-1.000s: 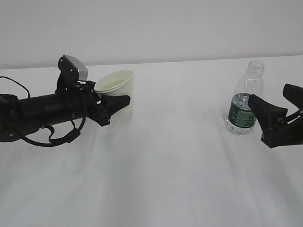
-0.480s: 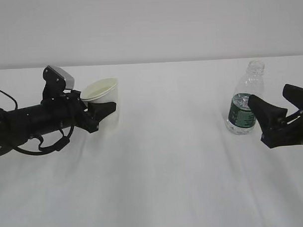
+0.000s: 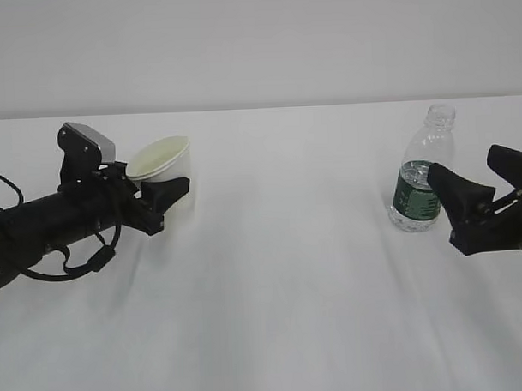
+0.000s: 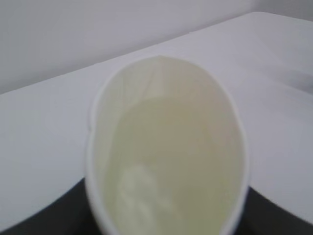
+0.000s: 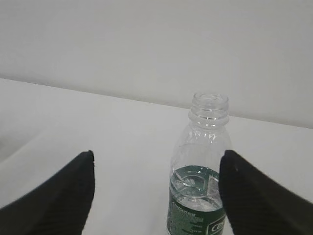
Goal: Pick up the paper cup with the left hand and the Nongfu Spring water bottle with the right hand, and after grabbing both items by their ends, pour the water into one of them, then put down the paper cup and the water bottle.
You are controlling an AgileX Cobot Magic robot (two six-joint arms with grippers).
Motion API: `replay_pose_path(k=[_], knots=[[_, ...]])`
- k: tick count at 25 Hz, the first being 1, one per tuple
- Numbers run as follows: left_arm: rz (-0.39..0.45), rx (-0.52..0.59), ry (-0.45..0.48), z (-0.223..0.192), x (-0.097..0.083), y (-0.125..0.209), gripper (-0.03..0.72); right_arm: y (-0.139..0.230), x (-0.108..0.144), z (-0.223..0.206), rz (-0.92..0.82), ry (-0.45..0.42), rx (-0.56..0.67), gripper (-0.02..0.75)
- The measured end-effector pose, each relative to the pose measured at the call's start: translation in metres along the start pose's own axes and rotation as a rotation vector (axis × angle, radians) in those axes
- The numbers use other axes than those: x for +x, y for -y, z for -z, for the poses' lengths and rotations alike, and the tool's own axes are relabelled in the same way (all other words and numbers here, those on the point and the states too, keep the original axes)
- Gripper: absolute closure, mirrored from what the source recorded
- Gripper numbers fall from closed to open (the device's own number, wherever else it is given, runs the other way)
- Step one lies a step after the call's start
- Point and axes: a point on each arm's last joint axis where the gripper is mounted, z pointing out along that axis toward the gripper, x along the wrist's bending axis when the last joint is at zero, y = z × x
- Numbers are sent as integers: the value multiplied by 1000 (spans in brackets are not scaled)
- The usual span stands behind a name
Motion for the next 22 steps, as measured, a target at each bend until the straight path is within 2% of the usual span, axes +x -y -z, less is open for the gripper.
replay_pose_path(k=[6,12,18,22], knots=[[8,4,-103,12,2,9,307,0,0,0,-10,0,0,148],[16,7,-128,13,3,11,307,0,0,0,-16,0,0,148],[43,30,-214,23,5,19,307,0,0,0,-20,0,0,148],[38,33,-235,24,6,20,307,0,0,0,-21,-2,0,148]])
